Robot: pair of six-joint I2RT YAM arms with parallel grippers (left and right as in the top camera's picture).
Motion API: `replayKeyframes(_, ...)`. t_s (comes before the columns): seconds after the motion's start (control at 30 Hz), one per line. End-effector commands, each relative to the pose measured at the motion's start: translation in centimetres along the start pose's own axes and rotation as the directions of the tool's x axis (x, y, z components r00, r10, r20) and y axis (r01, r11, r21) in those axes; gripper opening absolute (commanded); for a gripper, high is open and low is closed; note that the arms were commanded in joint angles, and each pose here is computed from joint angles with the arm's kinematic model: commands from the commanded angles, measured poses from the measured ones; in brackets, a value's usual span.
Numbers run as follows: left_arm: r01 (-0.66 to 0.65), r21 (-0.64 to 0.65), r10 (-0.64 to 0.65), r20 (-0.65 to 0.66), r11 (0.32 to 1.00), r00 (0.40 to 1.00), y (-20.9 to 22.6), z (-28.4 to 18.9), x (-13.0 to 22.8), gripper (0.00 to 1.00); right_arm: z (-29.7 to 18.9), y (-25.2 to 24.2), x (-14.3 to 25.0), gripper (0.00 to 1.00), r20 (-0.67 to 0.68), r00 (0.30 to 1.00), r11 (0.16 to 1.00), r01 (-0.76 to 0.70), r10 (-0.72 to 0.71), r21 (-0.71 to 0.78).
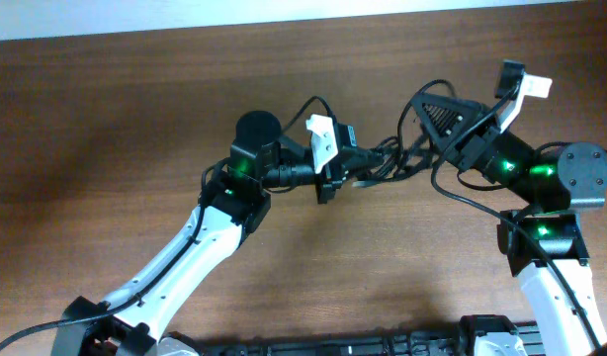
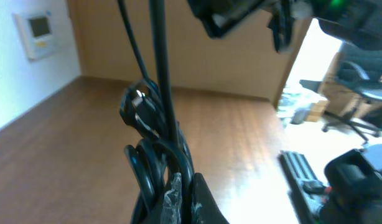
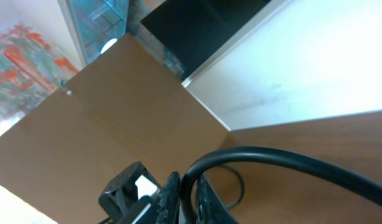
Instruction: Untangle cables
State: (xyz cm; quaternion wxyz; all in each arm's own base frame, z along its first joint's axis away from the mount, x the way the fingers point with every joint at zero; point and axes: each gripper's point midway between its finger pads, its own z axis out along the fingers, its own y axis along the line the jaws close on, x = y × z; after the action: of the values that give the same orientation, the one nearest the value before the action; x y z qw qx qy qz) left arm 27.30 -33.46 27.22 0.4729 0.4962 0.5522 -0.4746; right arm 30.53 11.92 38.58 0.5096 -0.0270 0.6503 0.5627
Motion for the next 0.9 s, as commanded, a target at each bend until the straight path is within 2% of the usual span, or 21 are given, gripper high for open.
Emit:
replayKeyframes(0.0, -0.028, 0.144, 0.025, 0.023, 0.989, 0.999, -2.6, -0.3, -0.7, 0.0, -0.3, 0.7, -2.1, 0.09, 0.094, 0.986, 0.99, 0.135, -0.138, 0.034)
replayKeyframes(0.2, -0.035, 0.206, 0.028, 0.033, 0.978, 0.999, -3.6, -0.5, -0.8, 0.0, -0.3, 0.1, -2.6, 0.24, 0.112, 0.963, 0.968, 0.237, -0.245, 0.078)
replayKeyframes(0.4, -0.036, 0.245, 0.028, 0.038, 0.969, 0.999, -4.3, -0.7, -0.9, 0.0, 0.0, -2.1, -2.1, 0.54, 0.071, 0.95, 0.947, 0.292, -0.303, 0.132)
replayKeyframes(0.5, -0.036, 0.239, 0.028, 0.038, 0.97, 0.999, -4.1, -0.8, -0.9, 0.0, 0.1, -4.2, -0.9, 0.58, 0.012, 0.955, 0.941, 0.288, -0.295, 0.176)
replayKeyframes(0.6, -0.021, 0.229, 0.013, 0.04, 0.973, 0.999, -3.6, -1.3, -1.0, 0.0, 0.0, -5.6, -0.1, 0.7, -0.03, 0.955, 0.931, 0.295, -0.295, 0.215)
replayKeyframes(0.73, 0.034, 0.195, -0.045, 0.053, 0.98, 0.998, -2.3, -2.2, -1.9, 0.0, -0.7, -8.0, -0.2, 0.84, -0.017, 0.969, 0.912, 0.238, -0.246, 0.333)
replayKeyframes(0.87, 0.056, 0.204, -0.073, 0.073, 0.977, 0.995, -1.6, -3.6, -2.8, 0.0, -1.2, -9.4, 0.2, 0.88, -0.036, 0.971, 0.888, 0.233, -0.238, 0.396)
